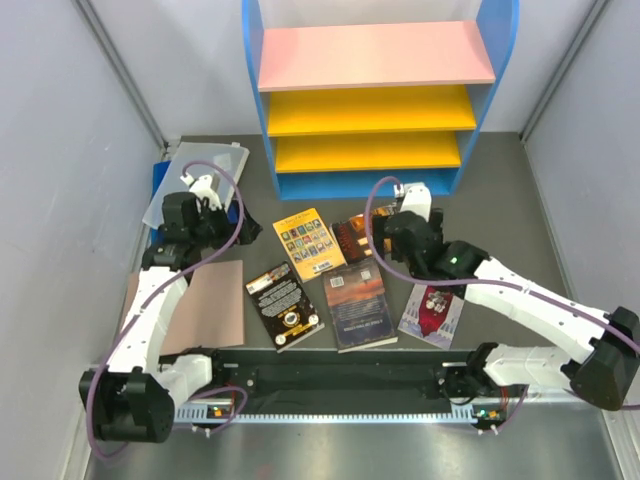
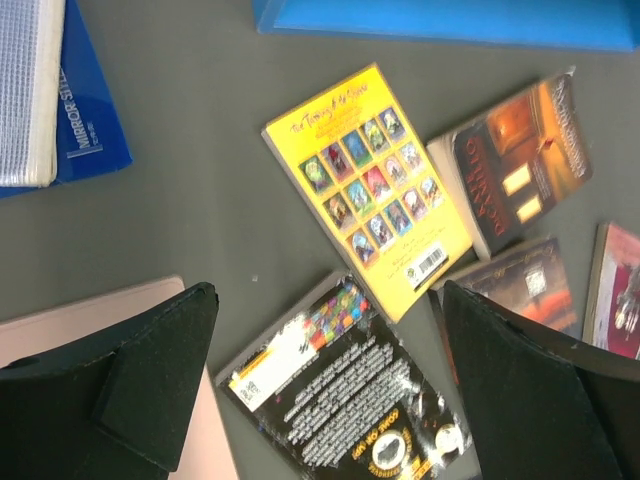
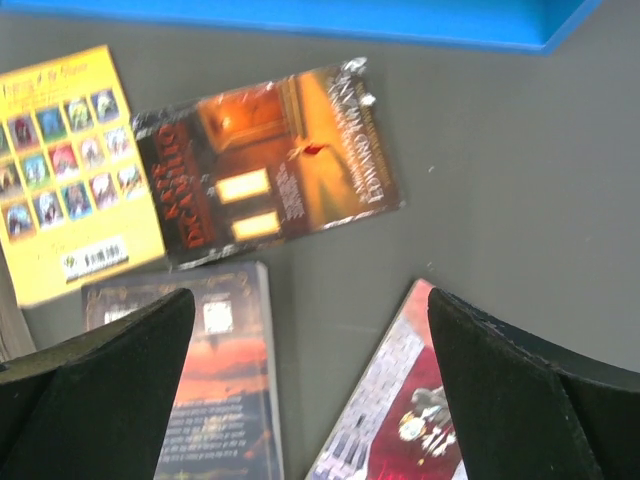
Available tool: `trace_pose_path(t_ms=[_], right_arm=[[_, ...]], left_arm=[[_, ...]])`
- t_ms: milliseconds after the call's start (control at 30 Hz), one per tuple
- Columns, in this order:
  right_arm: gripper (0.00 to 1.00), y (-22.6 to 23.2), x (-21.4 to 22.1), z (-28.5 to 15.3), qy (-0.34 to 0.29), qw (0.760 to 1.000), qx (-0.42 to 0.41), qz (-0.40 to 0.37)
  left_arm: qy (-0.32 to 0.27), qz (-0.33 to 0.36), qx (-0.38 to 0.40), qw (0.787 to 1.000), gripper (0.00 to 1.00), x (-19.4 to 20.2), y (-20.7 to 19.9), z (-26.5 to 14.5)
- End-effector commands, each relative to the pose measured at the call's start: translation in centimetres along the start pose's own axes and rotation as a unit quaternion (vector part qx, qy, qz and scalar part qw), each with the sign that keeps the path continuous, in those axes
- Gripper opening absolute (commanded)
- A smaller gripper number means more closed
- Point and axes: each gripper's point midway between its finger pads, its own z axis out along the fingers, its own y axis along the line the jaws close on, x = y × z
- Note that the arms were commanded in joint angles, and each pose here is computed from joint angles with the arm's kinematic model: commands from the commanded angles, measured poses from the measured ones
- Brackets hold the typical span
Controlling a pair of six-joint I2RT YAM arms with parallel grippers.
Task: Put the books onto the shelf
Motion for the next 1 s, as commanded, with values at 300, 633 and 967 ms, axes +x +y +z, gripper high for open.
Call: trace_pose_path(t_ms=[300, 633, 967], right_arm=[[1.0, 0.5, 2.0, -0.8, 0.004, 1.0, -0.013, 0.021], [1.0, 0.8, 9.3, 1.4, 0.138, 0.985, -0.073, 0.071], [1.0, 3.6, 14.8, 3.0, 0.19, 0.932, -0.257, 0.169]], left_arm=[[0.117, 0.13, 0.03, 0.984, 0.99, 3.8, -5.8, 2.0], [0.205, 0.171, 0.062, 0.962, 0.0, 10.9, -12.8, 5.4], [0.268, 0.156, 0.04, 0.95, 0.0, 17.0, -15.3, 9.2]])
